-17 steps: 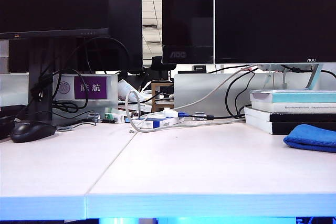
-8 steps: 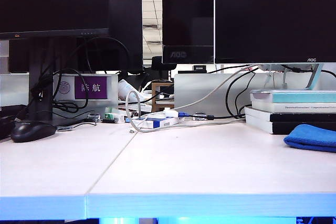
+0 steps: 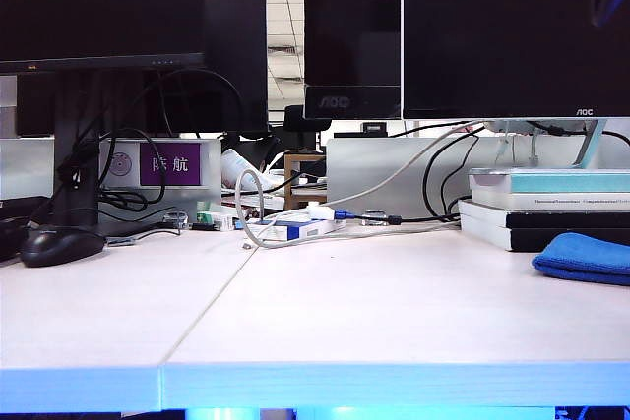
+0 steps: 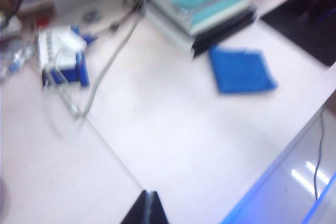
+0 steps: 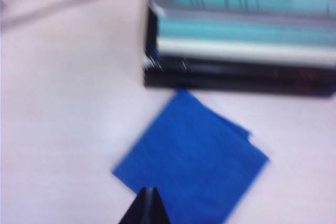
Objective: Wipe the table from right to left using the rag.
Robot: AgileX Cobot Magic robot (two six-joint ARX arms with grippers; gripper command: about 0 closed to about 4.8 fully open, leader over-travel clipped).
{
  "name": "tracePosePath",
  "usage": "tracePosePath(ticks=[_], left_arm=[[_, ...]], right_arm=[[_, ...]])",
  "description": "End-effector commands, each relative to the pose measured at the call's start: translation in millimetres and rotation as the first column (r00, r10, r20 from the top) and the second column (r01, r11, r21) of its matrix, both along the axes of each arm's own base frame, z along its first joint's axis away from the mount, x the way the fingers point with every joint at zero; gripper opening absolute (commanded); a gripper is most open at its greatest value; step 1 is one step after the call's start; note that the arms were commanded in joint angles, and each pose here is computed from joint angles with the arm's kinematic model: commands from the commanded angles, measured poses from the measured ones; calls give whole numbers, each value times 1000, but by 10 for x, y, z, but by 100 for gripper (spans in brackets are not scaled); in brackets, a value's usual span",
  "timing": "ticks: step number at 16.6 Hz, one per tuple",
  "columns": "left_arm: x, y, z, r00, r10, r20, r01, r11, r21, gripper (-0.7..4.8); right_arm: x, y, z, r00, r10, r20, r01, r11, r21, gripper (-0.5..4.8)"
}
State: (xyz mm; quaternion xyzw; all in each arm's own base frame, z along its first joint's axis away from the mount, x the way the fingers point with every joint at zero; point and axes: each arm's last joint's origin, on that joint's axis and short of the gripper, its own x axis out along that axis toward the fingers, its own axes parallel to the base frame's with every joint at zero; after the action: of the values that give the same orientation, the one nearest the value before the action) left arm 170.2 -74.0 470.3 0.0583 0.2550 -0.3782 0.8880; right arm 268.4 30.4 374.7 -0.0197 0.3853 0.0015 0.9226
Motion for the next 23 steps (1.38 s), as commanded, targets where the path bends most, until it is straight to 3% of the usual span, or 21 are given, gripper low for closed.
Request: tracePosePath(ticks=[1, 7, 11, 12, 14, 18, 23], left_arm=[[-31, -85, 29, 998, -57, 29, 57, 998, 2, -5], [-17, -101, 62, 996, -64, 66, 65, 998, -14, -5], [-11, -104, 61, 996, -66, 66, 67, 998, -15, -5], [-11, -104, 61, 996, -66, 66, 67, 998, -15, -5], [-11, -103, 61, 996, -65, 66, 66, 998, -15, -5], [-10, -104, 63, 996, -66, 68, 67, 998, -16, -5], [-9, -104, 62, 996, -66, 67, 68, 998, -16, -5]], right_arm=[[68, -14, -64, 999, -11, -32, 7, 993, -115, -5], [353, -75, -399, 984, 10, -179, -40, 986, -164, -4], [561, -269, -759, 939, -8, -343, -41, 990, -136, -2], [598, -312, -836, 927, -4, -375, -40, 993, -112, 13], [684, -351, -990, 907, -7, -422, -38, 994, -99, 96], [852, -351, -1281, 875, 31, -482, -79, 994, -79, 154], [1004, -354, -1517, 870, 29, -493, -79, 994, -80, 154]])
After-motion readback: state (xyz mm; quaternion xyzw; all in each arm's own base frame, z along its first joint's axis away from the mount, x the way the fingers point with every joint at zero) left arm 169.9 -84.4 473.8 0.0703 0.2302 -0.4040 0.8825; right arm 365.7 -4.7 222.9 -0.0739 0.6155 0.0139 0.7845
